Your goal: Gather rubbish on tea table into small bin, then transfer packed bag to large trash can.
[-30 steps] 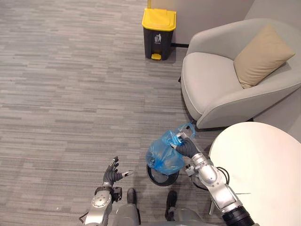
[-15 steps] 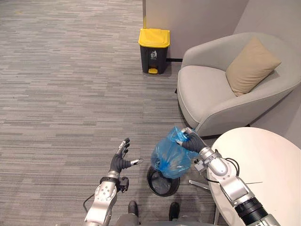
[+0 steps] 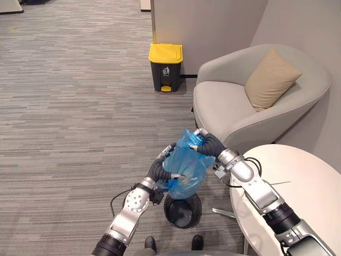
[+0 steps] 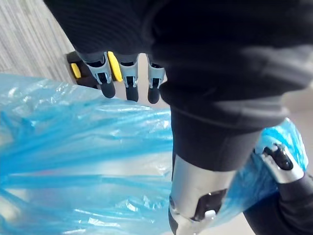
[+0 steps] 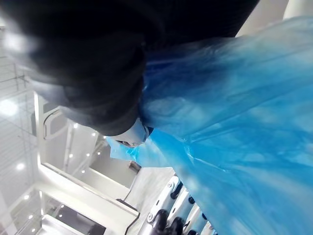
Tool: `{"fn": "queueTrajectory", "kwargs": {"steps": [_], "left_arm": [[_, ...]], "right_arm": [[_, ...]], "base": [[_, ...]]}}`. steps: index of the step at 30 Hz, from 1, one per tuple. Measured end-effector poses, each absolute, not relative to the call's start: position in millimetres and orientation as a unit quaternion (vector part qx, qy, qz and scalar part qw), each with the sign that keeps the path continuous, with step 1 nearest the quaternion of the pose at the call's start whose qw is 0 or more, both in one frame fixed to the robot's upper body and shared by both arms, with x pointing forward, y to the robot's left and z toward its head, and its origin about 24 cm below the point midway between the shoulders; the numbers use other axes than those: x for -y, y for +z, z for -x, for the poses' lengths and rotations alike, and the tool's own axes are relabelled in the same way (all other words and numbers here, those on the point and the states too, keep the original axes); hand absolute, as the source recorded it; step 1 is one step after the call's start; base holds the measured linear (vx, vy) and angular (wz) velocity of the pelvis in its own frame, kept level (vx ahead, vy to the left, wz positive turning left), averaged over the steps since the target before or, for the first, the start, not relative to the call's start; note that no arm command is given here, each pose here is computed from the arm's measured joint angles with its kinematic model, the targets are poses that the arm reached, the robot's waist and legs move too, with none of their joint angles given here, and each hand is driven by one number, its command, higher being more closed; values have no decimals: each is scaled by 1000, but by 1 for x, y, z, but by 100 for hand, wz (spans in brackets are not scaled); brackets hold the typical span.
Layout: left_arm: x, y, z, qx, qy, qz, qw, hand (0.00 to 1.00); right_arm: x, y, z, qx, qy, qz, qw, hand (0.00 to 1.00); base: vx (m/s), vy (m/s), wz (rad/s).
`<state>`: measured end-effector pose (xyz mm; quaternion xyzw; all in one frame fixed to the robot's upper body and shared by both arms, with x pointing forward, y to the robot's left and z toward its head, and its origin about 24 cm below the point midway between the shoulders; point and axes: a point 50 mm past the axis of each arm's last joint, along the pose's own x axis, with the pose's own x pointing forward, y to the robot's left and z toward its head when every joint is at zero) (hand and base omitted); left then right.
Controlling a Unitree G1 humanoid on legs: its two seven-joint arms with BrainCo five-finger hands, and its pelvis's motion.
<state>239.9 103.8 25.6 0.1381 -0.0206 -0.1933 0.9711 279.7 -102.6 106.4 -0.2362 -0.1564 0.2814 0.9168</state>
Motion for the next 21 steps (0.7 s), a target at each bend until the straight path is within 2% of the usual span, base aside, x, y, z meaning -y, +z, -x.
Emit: {"fn": "queueTrajectory", "kwargs": {"steps": [11,21], "left_arm": [[-88,40,-251,71,-172,-192,964,0],[-83,25,-251,40,-154,-223,962,0]], "right_arm": [[73,117,-279,183,319,199,908,100],[52,117,-273,186,342,162,907,100]], "base": [[-1,1,0],[-3,0,-1]]}}
